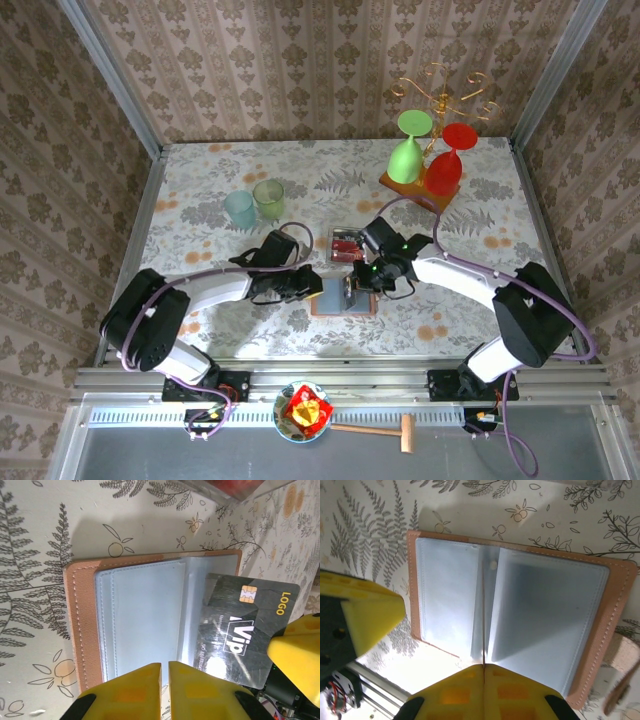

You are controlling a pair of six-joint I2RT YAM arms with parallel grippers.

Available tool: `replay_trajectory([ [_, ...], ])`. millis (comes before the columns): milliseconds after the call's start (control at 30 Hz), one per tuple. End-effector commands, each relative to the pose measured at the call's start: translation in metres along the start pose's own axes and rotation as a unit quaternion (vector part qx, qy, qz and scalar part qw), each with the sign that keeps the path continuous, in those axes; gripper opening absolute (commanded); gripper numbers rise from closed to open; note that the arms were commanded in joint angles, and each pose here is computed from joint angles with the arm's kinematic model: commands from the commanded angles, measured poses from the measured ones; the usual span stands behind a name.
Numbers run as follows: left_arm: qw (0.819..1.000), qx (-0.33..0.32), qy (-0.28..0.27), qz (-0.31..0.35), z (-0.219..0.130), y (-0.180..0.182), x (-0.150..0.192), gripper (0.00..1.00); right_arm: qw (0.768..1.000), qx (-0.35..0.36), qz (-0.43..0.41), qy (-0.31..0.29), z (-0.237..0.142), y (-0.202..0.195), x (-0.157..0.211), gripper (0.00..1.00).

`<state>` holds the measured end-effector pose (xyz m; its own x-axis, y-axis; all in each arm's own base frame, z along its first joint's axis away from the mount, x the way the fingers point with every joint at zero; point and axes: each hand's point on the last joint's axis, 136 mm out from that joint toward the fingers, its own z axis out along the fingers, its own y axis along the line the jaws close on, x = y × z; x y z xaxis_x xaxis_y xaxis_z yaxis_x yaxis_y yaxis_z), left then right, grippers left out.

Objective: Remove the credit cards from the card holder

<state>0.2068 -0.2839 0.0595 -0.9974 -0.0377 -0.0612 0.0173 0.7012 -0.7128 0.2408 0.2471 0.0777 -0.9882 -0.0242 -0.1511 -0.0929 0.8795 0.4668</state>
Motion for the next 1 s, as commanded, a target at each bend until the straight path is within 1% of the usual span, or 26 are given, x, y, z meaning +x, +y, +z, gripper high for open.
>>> replay_trajectory([
  [0, 1.000, -0.003, 0.001, 0.004, -0.006, 0.005, 0.004, 0.12, 0.996, 0.007, -0.089, -0.005, -0.022, 0.006, -0.007, 0.00],
  [67, 1.000, -0.006, 0.001, 0.001, -0.006, 0.010, 0.006, 0.12, 0.990, 0.014, -0.143, -0.004, -0.029, 0.008, -0.010, 0.00],
  [167, 1.000, -0.010, 0.000, -0.003, -0.007, 0.015, 0.008, 0.12, 0.973, 0.041, -0.226, -0.007, -0.039, 0.007, -0.019, 0.00],
  [233, 1.000, -0.011, -0.001, -0.003, -0.008, 0.018, 0.010, 0.12, 0.956, 0.055, -0.289, 0.001, -0.042, 0.005, -0.023, 0.00],
  [267, 1.000, -0.012, -0.002, -0.003, -0.008, 0.018, 0.011, 0.12, 0.944, 0.058, -0.323, 0.002, -0.043, 0.005, -0.025, 0.00],
  [333, 1.000, -0.012, -0.005, -0.003, -0.010, 0.020, 0.011, 0.12, 0.913, 0.074, -0.402, 0.004, -0.045, 0.003, -0.031, 0.00],
  [433, 1.000, -0.015, -0.008, -0.004, -0.012, 0.022, 0.012, 0.12, 0.871, 0.099, -0.480, 0.020, -0.052, 0.001, -0.043, 0.00],
  [533, 1.000, -0.017, -0.011, -0.007, -0.015, 0.025, 0.012, 0.12, 0.834, 0.113, -0.537, 0.059, -0.056, 0.000, -0.049, 0.00],
  [633, 1.000, -0.020, -0.012, -0.008, -0.017, 0.028, 0.013, 0.12, 0.805, 0.128, -0.572, 0.088, -0.057, -0.004, -0.058, 0.00],
  [767, 0.999, -0.028, -0.012, -0.015, -0.019, 0.038, 0.016, 0.12, 0.790, 0.133, -0.588, 0.111, -0.060, -0.004, -0.076, 0.00],
  [967, 0.999, -0.033, -0.019, -0.024, -0.024, 0.045, 0.019, 0.12, 0.783, 0.127, -0.593, 0.137, -0.060, -0.006, -0.102, 0.00],
])
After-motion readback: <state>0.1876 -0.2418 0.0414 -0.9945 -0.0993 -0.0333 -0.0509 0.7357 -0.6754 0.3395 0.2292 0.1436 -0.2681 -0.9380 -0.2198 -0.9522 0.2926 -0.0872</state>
